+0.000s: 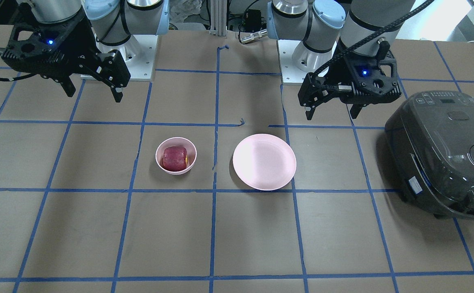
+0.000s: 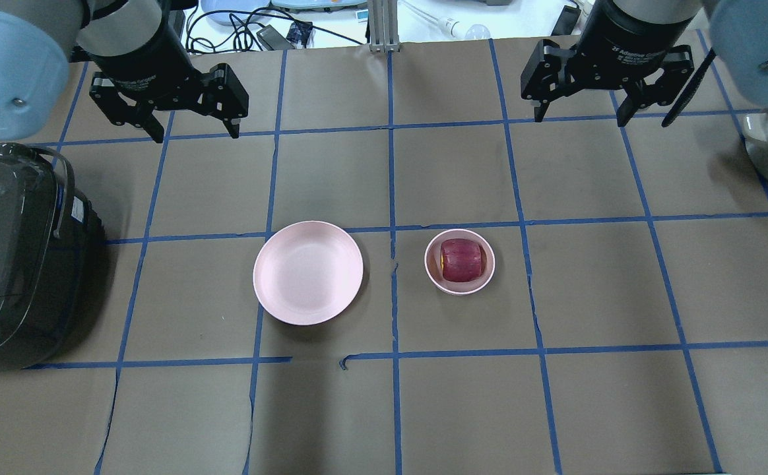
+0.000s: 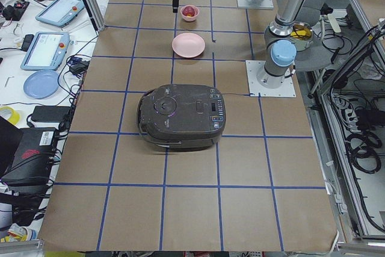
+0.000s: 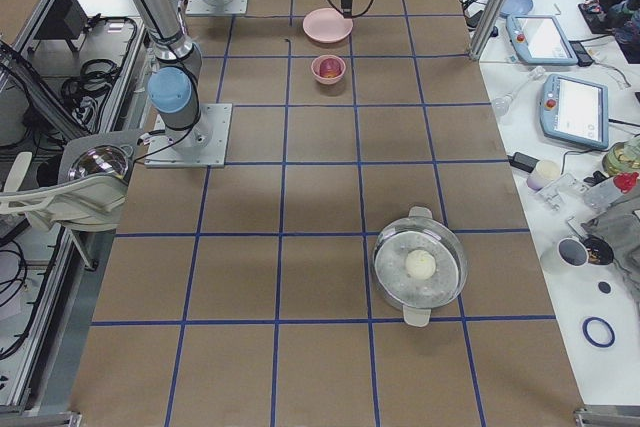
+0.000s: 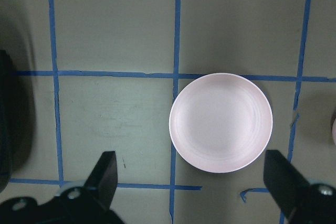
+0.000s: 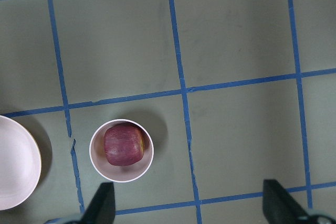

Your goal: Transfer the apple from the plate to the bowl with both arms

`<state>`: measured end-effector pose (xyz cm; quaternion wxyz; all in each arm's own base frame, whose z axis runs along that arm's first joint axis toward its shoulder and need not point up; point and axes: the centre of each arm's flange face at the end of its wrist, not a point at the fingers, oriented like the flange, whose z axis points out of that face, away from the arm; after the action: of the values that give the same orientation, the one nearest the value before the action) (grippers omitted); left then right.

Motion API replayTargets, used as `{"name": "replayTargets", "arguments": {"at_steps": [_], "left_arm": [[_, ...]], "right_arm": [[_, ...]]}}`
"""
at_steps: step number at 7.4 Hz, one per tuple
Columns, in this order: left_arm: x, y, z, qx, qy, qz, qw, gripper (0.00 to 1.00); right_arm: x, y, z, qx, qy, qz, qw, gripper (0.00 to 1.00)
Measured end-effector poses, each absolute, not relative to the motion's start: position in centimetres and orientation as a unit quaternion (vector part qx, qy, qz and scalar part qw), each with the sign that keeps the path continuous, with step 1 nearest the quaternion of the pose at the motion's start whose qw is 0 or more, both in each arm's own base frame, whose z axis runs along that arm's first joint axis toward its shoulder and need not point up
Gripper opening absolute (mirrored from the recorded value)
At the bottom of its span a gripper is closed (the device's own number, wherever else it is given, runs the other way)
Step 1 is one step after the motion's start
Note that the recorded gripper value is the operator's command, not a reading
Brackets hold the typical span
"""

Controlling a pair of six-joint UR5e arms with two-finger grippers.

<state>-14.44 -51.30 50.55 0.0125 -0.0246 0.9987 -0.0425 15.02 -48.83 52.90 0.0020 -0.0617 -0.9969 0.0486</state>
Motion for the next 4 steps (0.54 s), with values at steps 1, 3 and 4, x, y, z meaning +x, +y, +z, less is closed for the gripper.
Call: {"name": "replayTargets", "arguments": {"at_steps": [1, 3, 4], "left_arm": [[-14.43, -51.27, 50.50, -0.025, 0.999, -0.042, 0.012, 1.00], [-14.49, -51.25, 50.42, -0.026, 0.999, -0.041, 0.011, 1.00], [-14.50, -51.24, 50.37, -0.026, 0.999, -0.041, 0.011, 1.00]], "right_arm": [[15.06, -48.76, 52.95, -0.061, -0.997, 0.049, 0.002, 1.00], [15.10, -48.69, 52.97, -0.061, -0.997, 0.048, 0.002, 1.00], [15.10, -48.67, 52.98, -0.061, -0.997, 0.048, 0.002, 1.00]]}}
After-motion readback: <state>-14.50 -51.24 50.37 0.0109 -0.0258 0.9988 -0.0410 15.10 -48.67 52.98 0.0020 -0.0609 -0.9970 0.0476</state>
